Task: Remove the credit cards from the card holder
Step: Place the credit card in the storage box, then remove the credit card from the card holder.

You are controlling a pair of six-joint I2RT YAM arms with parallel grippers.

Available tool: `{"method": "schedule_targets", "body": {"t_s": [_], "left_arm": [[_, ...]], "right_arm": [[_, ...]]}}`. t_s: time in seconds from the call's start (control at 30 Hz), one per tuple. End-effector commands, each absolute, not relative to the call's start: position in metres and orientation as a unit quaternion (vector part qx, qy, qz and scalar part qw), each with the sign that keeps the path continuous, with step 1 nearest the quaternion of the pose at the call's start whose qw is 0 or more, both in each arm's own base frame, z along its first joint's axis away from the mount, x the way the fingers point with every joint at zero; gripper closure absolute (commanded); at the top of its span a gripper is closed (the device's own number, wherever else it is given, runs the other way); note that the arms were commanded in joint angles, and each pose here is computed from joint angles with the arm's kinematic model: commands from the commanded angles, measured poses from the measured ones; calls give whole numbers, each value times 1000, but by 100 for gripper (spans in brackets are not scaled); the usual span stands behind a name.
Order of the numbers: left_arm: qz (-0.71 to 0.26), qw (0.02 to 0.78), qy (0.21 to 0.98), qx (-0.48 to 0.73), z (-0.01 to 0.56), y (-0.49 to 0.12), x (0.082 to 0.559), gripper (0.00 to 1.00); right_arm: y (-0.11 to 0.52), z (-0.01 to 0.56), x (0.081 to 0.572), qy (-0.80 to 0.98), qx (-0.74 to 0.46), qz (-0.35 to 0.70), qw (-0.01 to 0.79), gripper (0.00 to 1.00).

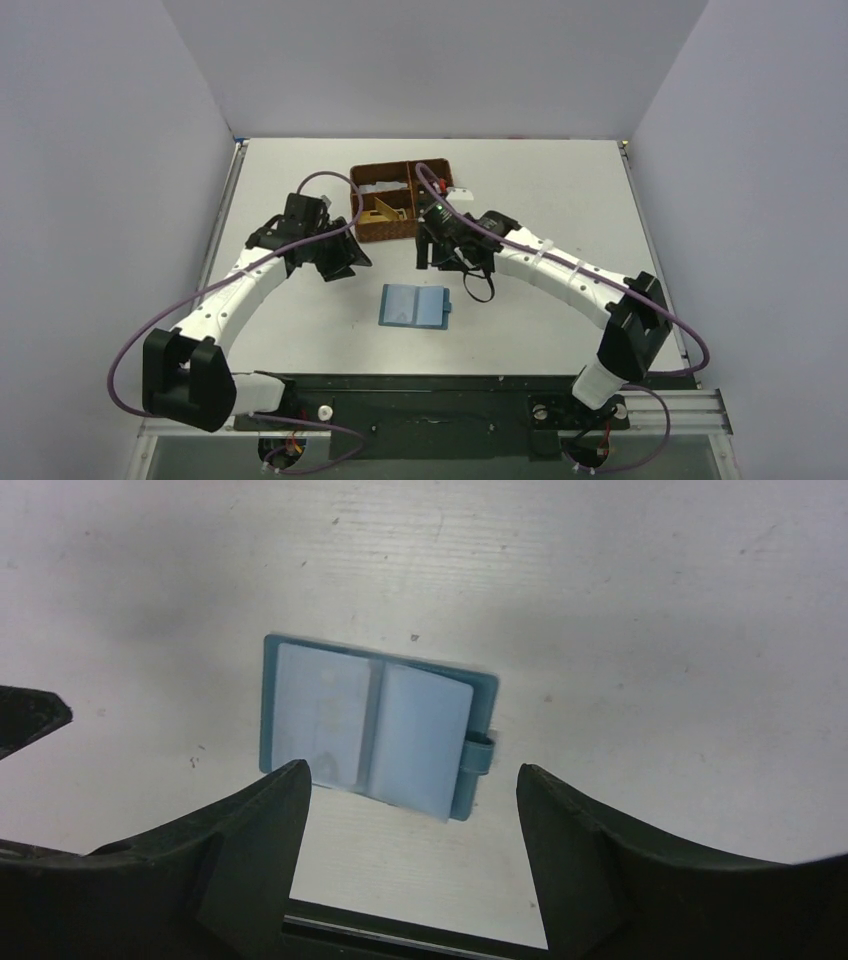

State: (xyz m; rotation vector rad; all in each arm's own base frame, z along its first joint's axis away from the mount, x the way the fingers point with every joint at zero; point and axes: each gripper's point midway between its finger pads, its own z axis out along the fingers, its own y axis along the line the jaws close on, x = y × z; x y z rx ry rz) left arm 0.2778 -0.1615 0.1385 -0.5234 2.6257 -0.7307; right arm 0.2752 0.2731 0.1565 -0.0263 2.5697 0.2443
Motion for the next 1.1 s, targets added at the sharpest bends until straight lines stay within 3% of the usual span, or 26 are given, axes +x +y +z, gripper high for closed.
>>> {"method": "schedule_targets", "body": {"t_s": [0.0,0.27,1.07], "left_arm": [[-269,224,924,-154,140,-160,271,53],[-272,259,918,-123,131,-152,249,53],[-276,271,912,-139,115,-147,236,53]], "right_arm": [[306,173,268,933,0,117,340,29],[344,135,243,927,-14,133,350,29],[372,54,246,940,-40,91,325,35]]}}
